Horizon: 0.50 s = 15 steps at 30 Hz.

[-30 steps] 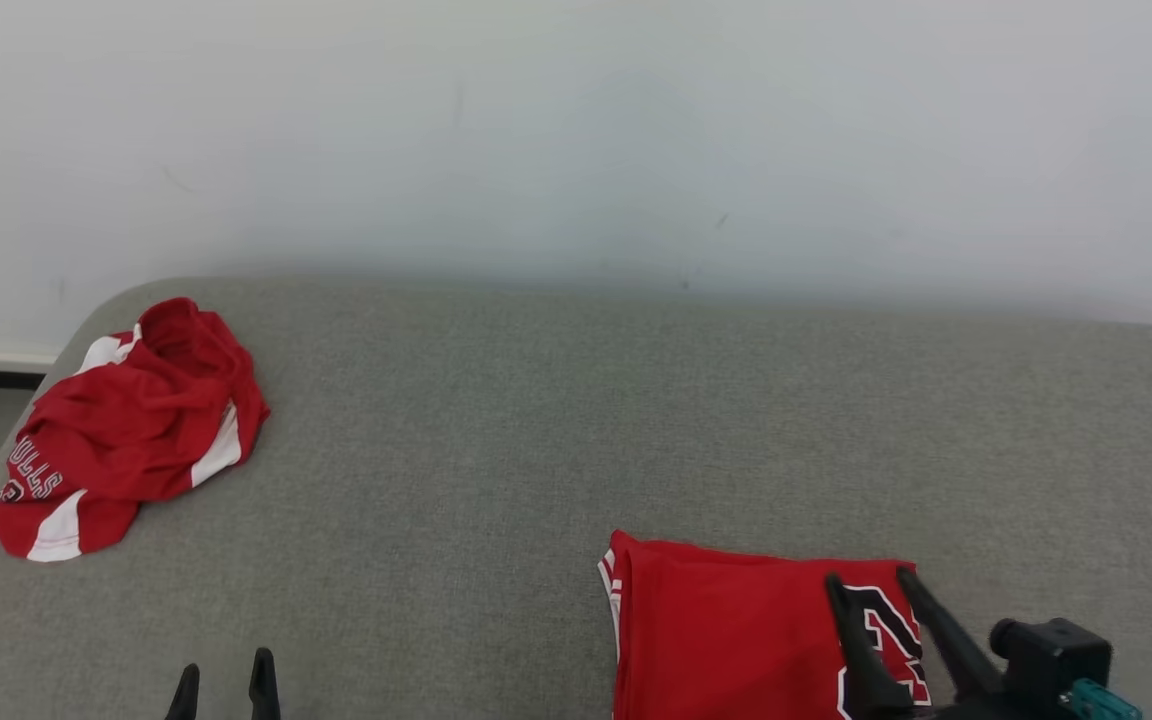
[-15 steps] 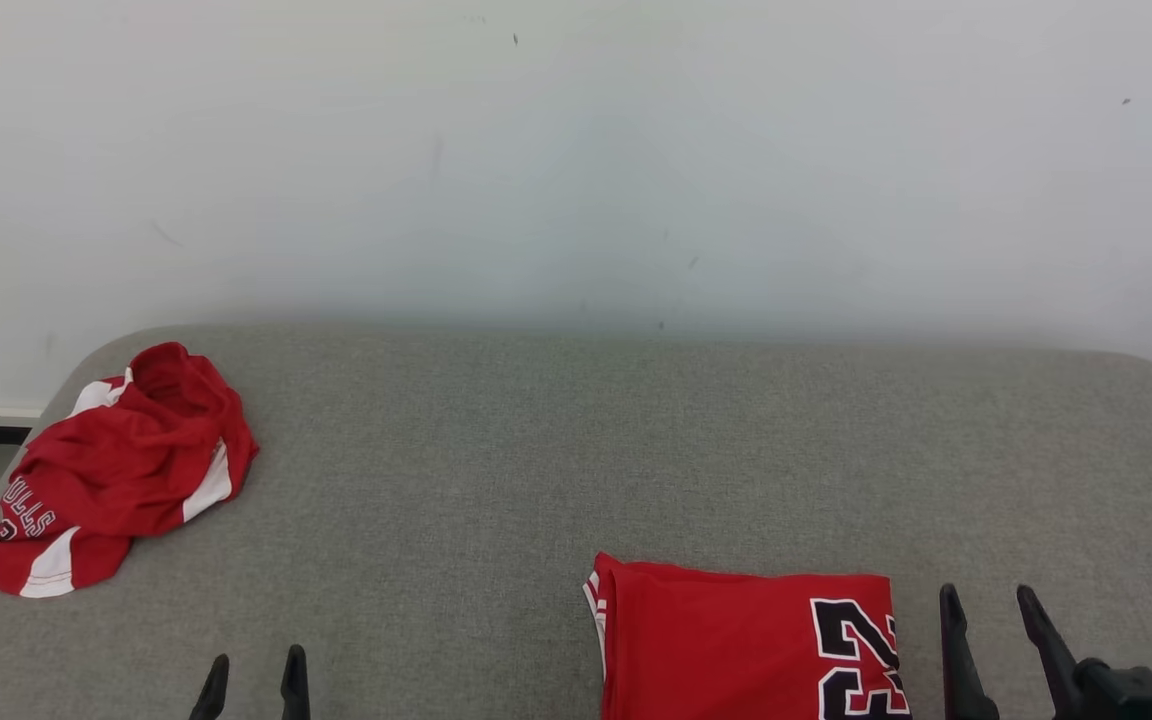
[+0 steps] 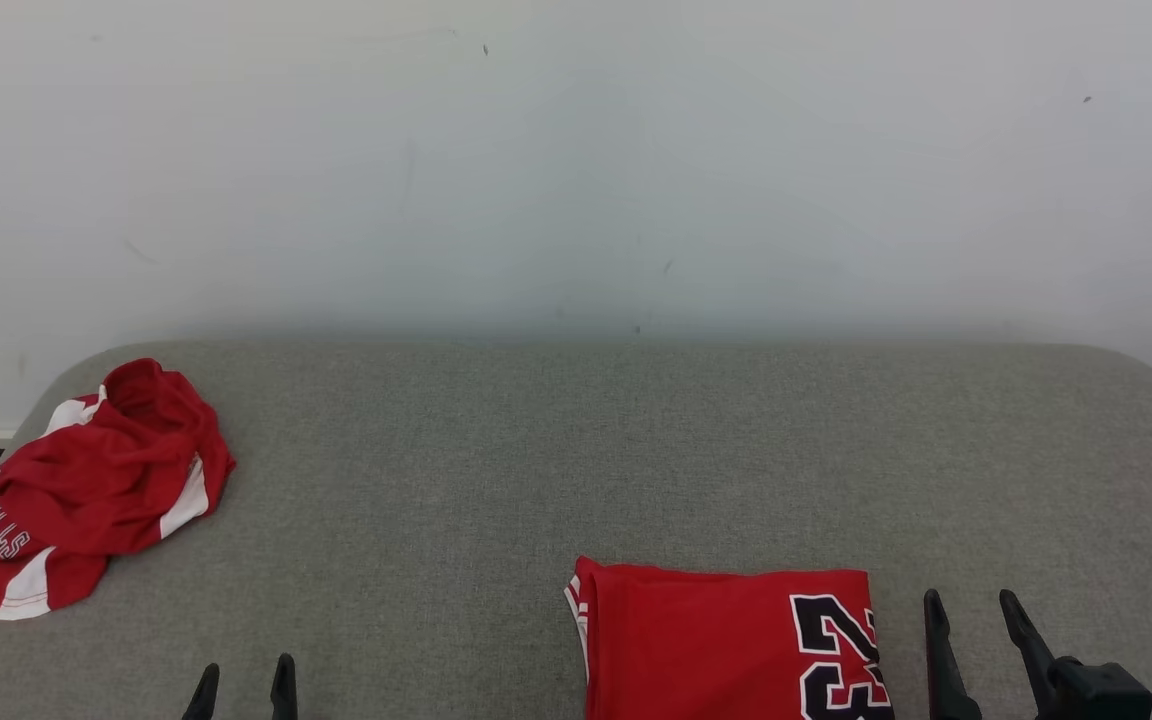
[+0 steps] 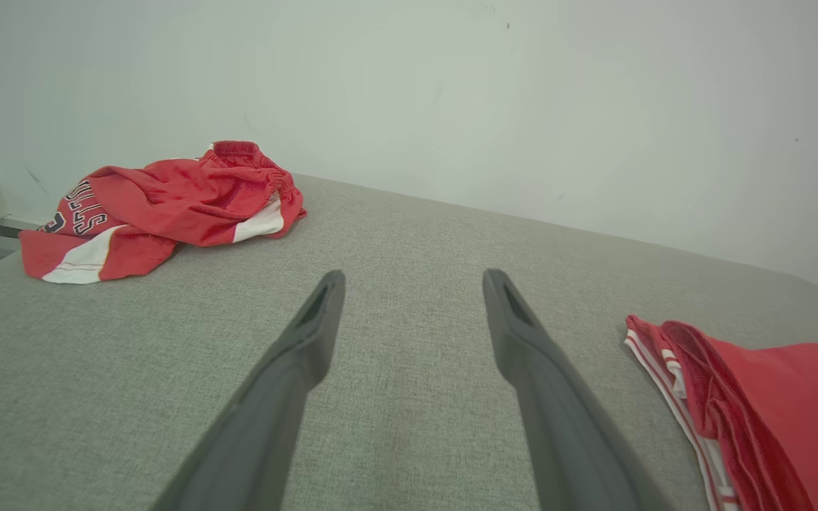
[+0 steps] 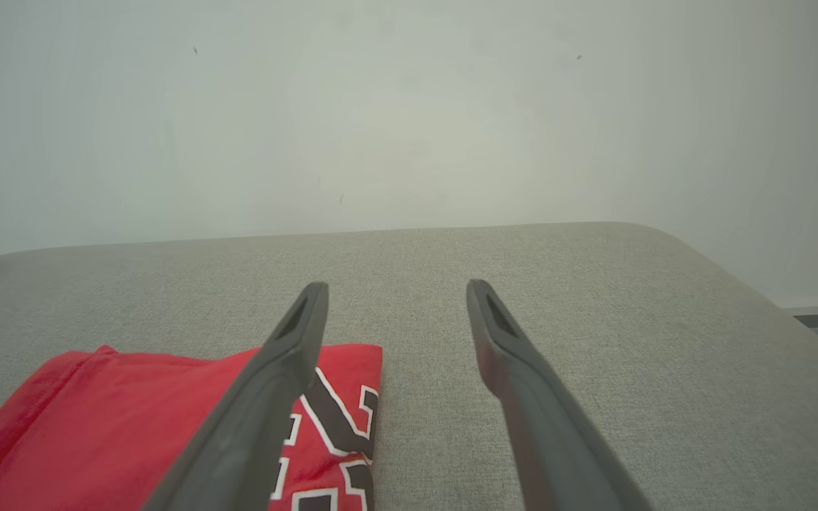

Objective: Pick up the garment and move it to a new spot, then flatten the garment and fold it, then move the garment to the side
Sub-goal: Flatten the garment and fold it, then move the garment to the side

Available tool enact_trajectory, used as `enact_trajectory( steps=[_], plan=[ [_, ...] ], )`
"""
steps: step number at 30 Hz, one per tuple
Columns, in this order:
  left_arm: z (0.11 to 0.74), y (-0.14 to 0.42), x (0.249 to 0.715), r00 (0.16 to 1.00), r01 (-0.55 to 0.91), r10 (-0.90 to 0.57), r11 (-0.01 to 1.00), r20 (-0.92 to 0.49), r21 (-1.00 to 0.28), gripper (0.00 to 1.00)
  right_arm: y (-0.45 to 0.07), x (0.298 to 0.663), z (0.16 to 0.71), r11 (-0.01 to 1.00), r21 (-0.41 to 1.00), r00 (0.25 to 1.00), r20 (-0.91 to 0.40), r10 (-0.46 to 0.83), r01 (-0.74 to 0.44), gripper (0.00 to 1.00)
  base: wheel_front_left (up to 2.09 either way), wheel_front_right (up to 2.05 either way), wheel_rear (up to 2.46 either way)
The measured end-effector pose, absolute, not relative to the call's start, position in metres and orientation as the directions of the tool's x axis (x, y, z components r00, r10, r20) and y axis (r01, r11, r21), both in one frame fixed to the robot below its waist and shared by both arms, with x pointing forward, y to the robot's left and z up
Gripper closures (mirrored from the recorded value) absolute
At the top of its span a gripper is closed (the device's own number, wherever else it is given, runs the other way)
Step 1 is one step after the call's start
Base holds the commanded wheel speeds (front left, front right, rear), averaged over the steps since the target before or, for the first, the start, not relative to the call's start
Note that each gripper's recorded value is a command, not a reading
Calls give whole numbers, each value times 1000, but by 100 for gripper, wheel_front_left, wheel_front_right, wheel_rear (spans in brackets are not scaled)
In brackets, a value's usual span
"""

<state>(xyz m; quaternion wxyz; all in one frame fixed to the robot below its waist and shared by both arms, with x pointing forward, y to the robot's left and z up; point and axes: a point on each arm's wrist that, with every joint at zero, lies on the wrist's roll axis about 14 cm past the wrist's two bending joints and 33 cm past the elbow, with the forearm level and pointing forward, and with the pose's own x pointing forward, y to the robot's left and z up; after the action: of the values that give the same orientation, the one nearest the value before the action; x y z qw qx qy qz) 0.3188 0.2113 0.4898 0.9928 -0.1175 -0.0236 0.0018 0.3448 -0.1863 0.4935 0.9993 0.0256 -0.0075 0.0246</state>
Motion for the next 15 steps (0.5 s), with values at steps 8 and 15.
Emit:
enact_trajectory(
  steps=[8,15],
  plan=[
    [488,210,320,999,2,7,973,40,-230,0,-190,348,492,998,57,999,8,35,-36,0,0,0,0],
    [485,209,320,1000,3,5,973,31,-230,0,-188,350,485,997,57,999,-28,44,-42,0,0,0,0]
  ],
)
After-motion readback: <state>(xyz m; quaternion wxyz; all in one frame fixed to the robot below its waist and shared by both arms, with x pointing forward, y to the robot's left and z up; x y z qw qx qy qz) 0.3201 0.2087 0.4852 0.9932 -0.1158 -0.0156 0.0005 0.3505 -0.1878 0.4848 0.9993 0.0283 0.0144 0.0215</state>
